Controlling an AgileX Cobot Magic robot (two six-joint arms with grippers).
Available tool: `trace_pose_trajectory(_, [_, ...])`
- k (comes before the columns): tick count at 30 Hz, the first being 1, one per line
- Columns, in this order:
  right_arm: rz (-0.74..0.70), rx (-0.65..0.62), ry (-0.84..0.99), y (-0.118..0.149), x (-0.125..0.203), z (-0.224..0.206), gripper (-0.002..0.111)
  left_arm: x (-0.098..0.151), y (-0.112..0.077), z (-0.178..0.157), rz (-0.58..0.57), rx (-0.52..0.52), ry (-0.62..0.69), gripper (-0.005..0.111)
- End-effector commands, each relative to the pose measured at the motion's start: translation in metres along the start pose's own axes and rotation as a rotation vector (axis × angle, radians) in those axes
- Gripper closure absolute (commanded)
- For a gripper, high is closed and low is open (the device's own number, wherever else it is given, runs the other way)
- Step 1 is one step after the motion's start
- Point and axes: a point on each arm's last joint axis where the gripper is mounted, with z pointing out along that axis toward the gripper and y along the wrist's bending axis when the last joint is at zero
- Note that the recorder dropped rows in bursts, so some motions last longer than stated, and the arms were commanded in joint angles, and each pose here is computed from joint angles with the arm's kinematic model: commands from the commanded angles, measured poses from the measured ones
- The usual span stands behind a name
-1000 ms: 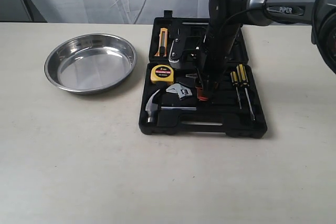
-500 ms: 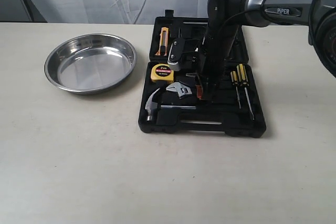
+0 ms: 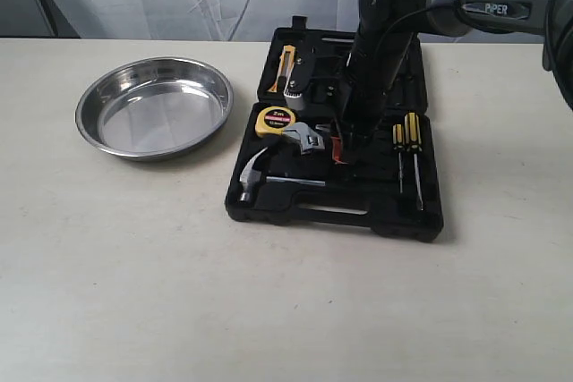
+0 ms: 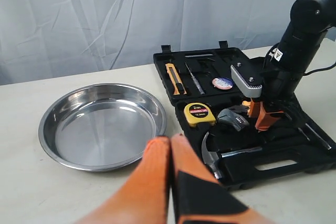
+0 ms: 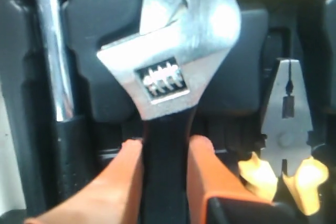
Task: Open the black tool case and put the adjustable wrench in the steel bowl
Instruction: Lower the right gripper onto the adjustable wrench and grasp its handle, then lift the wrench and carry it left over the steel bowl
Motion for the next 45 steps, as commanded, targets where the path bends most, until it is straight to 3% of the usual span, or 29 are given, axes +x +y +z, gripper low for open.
trace_pose_trajectory(1, [0.020,0.018,-0.060,0.001,-0.006,-0.018,0.109,0.001,0.000,-0.001,-0.007,-0.002,-0.005,0.107])
trace_pose_trajectory(12, [0.014,0.057,-0.088,0.002,-0.008,-0.034,0.109,0.001,0.000,-0.001,-0.007,-0.002,-0.005,0.107])
trace_pose_trajectory(20, [0.032,0.128,-0.250,-0.002,-0.023,-0.048,0.109,0.001,0.000,-0.001,-0.007,-0.006,-0.007,0.107])
trace_pose_trajectory(28, [0.082,0.207,-0.370,-0.008,-0.035,-0.052,0.109,-0.010,0.011,-0.002,-0.032,-0.118,-0.132,0.107])
trace_pose_trajectory(38, [0.057,0.368,-0.551,-0.008,-0.078,-0.072,0.109,-0.012,0.012,-0.003,-0.028,-0.137,-0.150,0.107])
trace_pose_trajectory(45, [0.036,0.340,-0.638,-0.003,-0.121,-0.053,0.109,-0.011,0.013,-0.003,-0.012,-0.141,-0.143,0.107])
